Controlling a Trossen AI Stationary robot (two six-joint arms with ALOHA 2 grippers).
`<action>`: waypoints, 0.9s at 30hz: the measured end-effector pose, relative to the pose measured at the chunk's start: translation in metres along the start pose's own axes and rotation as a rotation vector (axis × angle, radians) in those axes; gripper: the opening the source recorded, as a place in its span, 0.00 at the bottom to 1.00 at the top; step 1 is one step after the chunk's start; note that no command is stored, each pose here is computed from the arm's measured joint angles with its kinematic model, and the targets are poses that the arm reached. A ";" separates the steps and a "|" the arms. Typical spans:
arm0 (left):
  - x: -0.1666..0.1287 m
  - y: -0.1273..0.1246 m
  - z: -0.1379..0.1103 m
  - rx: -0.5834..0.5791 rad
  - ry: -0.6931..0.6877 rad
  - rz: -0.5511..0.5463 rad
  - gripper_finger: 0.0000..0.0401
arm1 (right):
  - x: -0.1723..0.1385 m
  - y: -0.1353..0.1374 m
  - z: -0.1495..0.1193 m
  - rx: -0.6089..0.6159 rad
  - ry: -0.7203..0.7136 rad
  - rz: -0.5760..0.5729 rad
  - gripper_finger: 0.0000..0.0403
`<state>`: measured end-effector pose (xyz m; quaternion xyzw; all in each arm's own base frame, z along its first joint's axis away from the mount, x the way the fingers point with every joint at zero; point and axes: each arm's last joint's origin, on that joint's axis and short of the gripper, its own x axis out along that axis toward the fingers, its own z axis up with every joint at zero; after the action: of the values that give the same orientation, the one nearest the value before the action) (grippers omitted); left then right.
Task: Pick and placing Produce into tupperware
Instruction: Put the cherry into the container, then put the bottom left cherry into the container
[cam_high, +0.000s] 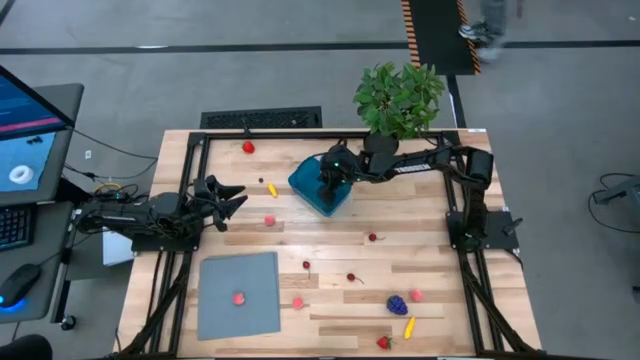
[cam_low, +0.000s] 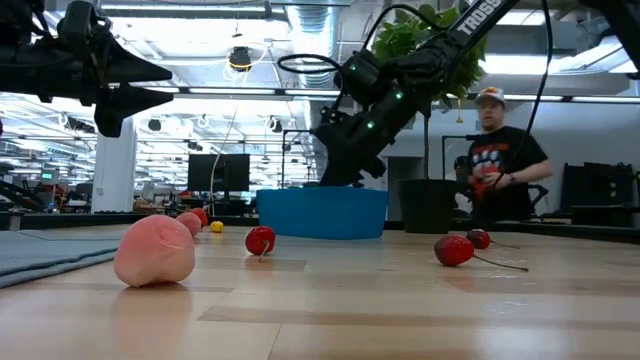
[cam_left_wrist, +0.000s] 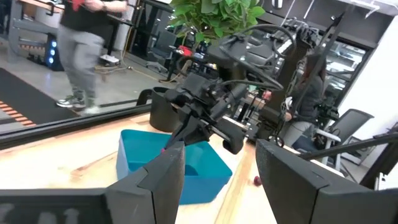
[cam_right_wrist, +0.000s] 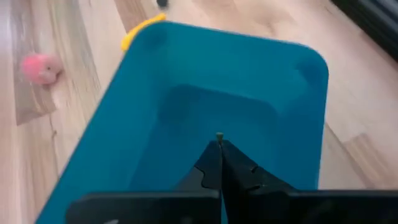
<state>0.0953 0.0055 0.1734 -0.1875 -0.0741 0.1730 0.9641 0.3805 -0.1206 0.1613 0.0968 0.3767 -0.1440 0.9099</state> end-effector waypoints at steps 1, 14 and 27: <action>0.000 0.000 0.000 0.000 0.001 0.000 0.47 | 0.000 -0.001 0.000 0.003 0.002 -0.002 0.05; 0.000 0.000 0.000 0.000 -0.002 0.005 0.47 | 0.000 0.003 0.000 -0.020 0.002 0.032 0.23; 0.000 0.000 0.000 0.021 0.007 -0.017 0.47 | -0.043 0.053 0.022 -0.261 -0.148 0.182 0.29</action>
<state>0.0955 0.0050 0.1733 -0.1776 -0.0705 0.1648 0.9676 0.3835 -0.0687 0.2111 0.0007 0.3136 -0.0176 0.9494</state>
